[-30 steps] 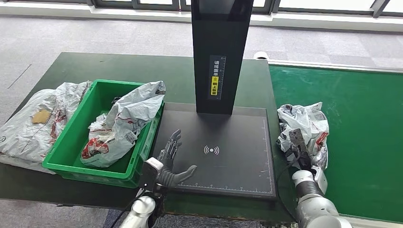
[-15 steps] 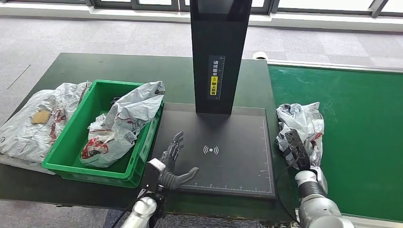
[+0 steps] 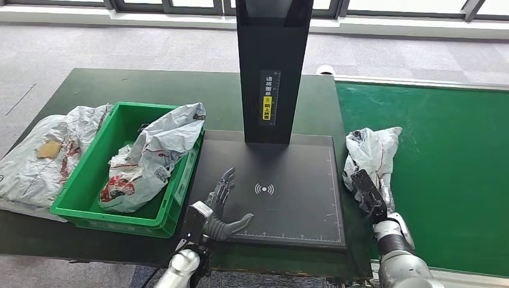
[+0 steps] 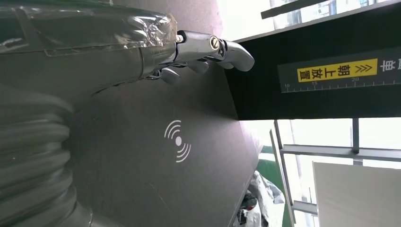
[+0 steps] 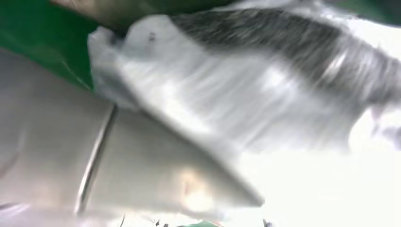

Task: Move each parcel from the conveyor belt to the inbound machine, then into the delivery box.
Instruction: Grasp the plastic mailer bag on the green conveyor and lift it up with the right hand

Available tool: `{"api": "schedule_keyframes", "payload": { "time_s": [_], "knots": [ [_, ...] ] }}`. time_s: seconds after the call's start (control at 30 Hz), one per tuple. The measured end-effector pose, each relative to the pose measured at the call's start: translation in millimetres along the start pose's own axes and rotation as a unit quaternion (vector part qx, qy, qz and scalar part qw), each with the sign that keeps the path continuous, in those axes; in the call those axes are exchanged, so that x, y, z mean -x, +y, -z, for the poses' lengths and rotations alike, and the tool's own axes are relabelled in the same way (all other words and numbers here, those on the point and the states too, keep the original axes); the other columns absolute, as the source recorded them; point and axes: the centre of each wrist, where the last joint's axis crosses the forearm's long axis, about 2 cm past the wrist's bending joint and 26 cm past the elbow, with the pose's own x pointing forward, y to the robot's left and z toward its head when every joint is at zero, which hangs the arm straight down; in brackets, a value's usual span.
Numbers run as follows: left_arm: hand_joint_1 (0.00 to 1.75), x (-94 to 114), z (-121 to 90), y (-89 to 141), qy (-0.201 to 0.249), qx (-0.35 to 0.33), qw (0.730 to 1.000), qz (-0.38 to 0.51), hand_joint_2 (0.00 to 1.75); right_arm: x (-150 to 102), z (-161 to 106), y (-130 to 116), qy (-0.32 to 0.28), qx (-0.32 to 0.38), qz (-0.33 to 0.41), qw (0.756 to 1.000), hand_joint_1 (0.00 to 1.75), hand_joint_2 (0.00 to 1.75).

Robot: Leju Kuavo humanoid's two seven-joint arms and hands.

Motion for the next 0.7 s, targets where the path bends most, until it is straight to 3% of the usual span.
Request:
{"api": "schedule_keyframes", "payload": {
  "time_s": [0.7],
  "knots": [
    [0.0, 3.0, -1.9, -2.6, 0.009, 0.009, 1.0, -0.005, 1.75, 9.3, -5.4, -3.1, -0.031, 0.017, 0.012, 0.999, 1.75, 1.75]
  ]
}}
